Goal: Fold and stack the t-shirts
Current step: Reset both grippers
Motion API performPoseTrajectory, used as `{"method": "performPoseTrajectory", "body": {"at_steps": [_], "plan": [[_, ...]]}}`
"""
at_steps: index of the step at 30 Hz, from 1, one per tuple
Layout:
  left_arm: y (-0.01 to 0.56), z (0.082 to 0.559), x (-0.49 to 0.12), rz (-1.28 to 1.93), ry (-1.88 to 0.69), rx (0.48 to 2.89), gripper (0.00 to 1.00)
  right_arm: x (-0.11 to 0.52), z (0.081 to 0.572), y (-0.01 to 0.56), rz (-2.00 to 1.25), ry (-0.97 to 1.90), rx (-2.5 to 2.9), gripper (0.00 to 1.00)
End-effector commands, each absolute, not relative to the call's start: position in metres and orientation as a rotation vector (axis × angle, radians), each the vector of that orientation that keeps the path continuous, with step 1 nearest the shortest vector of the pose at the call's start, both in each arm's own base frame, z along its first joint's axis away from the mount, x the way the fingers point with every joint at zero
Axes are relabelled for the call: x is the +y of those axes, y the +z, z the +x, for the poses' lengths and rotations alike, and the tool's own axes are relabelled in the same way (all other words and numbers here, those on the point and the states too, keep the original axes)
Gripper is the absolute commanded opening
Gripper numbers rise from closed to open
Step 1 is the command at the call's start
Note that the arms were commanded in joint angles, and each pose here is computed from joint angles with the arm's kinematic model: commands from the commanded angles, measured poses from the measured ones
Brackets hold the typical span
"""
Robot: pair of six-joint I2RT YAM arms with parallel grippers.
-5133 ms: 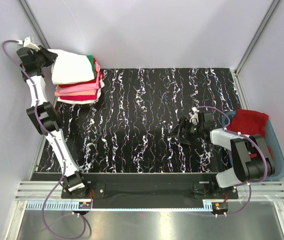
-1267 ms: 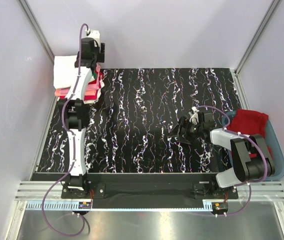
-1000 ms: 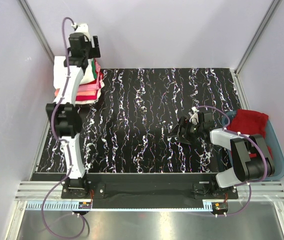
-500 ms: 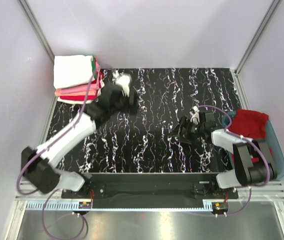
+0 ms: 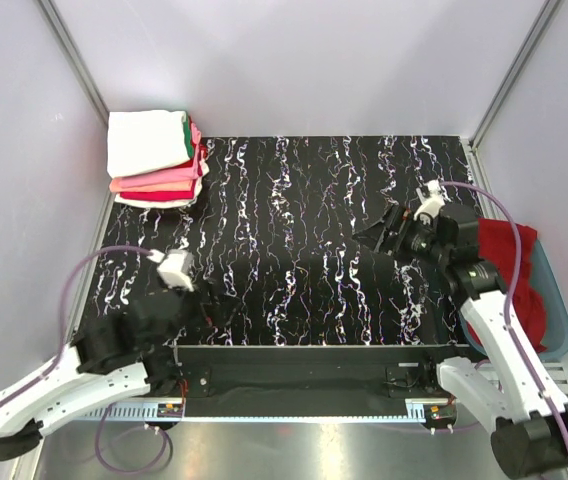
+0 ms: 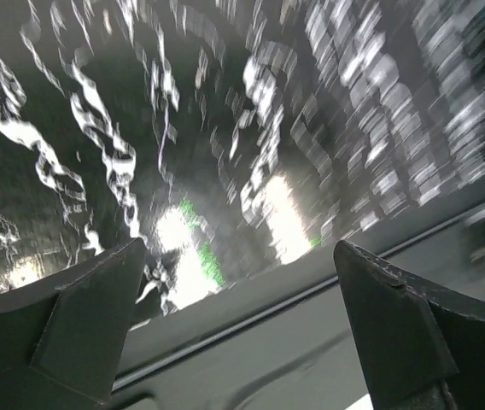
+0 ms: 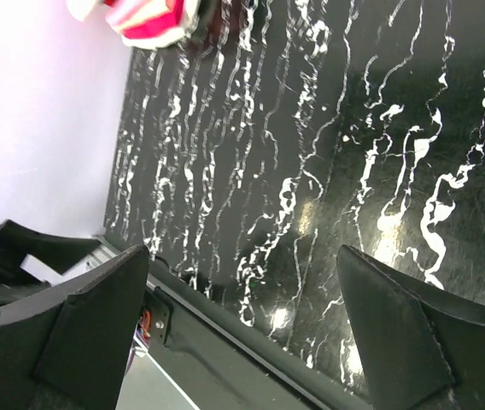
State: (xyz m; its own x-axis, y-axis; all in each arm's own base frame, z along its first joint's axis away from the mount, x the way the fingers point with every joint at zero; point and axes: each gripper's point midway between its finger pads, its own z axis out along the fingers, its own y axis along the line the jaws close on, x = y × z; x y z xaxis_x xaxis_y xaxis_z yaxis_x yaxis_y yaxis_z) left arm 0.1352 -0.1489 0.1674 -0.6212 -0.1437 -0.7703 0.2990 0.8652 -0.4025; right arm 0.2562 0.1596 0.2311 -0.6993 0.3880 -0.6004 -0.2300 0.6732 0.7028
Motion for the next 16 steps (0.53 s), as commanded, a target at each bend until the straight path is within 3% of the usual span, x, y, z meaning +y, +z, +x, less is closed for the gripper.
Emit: {"method": "performPoseTrajectory", "body": {"at_steps": [1, 8, 16], "plan": [[0.215, 0.149, -0.121, -0.093, -0.627, 2.005, 0.99, 0.148, 0.237, 0.238, 0.194, 0.972, 2.155, 0.99], [0.242, 0.157, -0.077, -0.138, -0.431, 1.936, 0.99, 0.135, 0.211, 0.267, 0.199, 0.927, 2.091, 1.00], [0.265, 0.152, -0.054, -0.280, -0.550, 1.805, 0.99, 0.137, 0.208, 0.265, 0.237, 0.950, 2.109, 1.00]]}}
